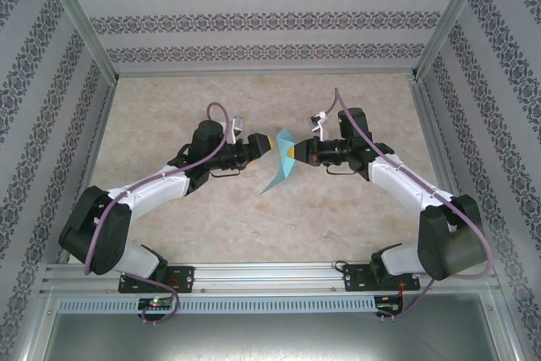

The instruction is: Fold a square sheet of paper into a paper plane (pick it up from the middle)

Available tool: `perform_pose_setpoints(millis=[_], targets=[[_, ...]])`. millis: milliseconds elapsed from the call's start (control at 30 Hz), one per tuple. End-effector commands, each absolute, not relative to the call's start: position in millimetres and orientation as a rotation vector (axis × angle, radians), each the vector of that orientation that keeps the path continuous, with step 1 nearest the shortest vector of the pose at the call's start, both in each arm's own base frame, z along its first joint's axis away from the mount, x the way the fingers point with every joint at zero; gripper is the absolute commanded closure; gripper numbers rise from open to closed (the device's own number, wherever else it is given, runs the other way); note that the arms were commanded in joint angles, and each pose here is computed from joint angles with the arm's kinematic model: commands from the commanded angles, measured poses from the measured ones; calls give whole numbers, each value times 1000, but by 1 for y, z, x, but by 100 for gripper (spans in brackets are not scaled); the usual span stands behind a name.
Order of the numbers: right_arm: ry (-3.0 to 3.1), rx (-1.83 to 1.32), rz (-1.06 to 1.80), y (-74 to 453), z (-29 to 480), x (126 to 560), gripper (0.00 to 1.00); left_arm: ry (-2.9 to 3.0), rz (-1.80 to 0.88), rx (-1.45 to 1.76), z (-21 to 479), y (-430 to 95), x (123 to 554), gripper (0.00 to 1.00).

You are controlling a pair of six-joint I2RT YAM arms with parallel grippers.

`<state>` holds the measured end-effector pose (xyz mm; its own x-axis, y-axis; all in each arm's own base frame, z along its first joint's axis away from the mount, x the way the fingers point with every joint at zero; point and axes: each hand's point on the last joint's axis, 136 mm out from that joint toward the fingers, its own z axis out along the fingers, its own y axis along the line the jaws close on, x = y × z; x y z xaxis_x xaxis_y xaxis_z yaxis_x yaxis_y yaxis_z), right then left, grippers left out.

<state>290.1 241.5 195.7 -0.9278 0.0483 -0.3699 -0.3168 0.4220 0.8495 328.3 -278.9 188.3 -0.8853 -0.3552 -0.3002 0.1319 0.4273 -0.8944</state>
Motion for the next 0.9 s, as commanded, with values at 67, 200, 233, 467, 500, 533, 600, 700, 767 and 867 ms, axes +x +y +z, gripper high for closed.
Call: perform_pose_setpoints(millis=[67, 200, 233, 467, 500, 533, 600, 700, 767, 867], targets=[[2249, -313, 1580, 254, 226, 292, 100, 2167, -1611, -195, 205, -288, 332, 18], [2230, -324, 1605, 259, 231, 294, 100, 2158, -1680, -215, 204, -296, 335, 18], [2226, -331, 1612, 261, 231, 293, 100, 2153, -1694, -221, 205, -298, 337, 19], [2254, -326, 1615, 265, 220, 293, 100, 2127, -1725, -171, 218, -308, 341, 21], [2259, -320, 1614, 265, 218, 294, 100, 2128, -1732, -165, 219, -309, 341, 22], [2263, -312, 1615, 265, 216, 295, 100, 2130, -1736, -164, 219, -310, 341, 23], [2268, -302, 1616, 265, 212, 296, 100, 2133, -1745, -165, 219, -311, 341, 25], [2271, -290, 1620, 265, 209, 298, 100, 2131, -1761, -161, 221, -312, 341, 29], [2273, -286, 1618, 264, 208, 299, 100, 2133, -1771, -158, 221, -313, 340, 31], [2279, -274, 1616, 263, 205, 301, 100, 2145, -1777, -153, 220, -314, 339, 35]])
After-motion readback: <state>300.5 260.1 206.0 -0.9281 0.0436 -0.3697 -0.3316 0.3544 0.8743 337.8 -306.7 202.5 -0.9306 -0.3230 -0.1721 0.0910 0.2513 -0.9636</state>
